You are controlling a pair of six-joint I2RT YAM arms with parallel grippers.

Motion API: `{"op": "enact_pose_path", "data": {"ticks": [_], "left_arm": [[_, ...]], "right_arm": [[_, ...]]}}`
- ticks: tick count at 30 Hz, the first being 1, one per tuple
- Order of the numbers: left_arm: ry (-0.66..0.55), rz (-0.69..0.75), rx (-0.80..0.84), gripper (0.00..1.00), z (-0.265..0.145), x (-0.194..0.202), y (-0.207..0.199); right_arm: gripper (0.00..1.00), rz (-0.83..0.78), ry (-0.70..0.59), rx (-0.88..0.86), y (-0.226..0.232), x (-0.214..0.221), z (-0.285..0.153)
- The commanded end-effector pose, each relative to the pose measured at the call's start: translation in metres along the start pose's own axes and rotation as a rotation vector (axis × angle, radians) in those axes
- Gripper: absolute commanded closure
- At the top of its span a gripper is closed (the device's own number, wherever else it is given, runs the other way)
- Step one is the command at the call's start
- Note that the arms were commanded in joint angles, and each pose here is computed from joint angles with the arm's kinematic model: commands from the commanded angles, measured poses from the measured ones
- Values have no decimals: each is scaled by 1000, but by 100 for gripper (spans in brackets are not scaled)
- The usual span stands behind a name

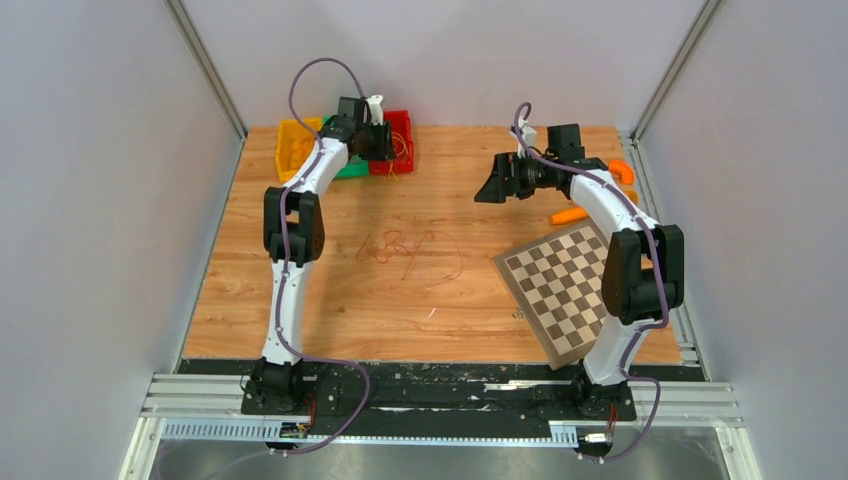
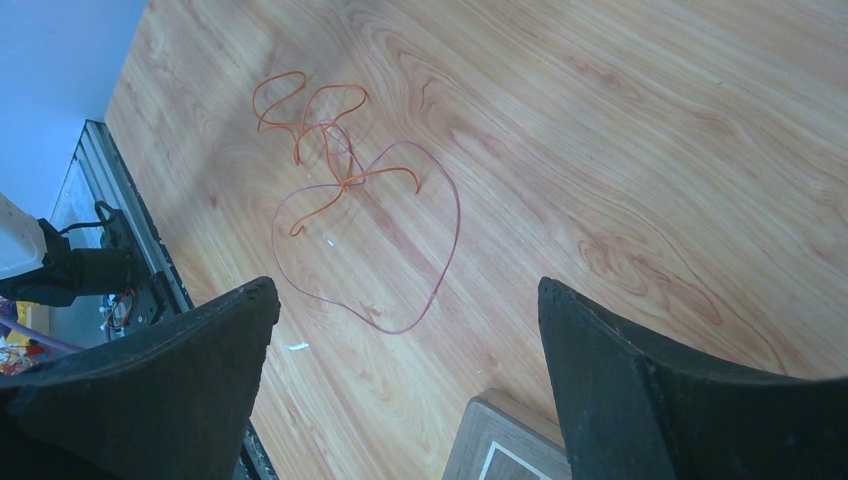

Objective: Untangle the cables

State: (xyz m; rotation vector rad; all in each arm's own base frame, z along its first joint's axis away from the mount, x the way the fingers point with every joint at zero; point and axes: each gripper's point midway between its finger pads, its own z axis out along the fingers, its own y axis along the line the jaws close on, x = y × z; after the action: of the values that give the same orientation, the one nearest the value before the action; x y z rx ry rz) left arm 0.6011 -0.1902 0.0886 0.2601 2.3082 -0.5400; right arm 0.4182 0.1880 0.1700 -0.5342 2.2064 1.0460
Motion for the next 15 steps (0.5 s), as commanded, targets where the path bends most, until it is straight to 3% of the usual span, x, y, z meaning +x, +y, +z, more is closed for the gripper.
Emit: {"op": "enact_pose_path", "data": {"ticks": [1,9,15], "left_arm": [[-82,23,6,54,7,-25,-5],[-58,18,17,57,13,-16,-4],[-109,17,37,74,4,-34,-12]], "right_arm": [[0,-48,-34,0,9,-14,-10],[0,-50,-32,9,6,-15,-9],[0,-55,-34,10,4,-18,-7]]}}
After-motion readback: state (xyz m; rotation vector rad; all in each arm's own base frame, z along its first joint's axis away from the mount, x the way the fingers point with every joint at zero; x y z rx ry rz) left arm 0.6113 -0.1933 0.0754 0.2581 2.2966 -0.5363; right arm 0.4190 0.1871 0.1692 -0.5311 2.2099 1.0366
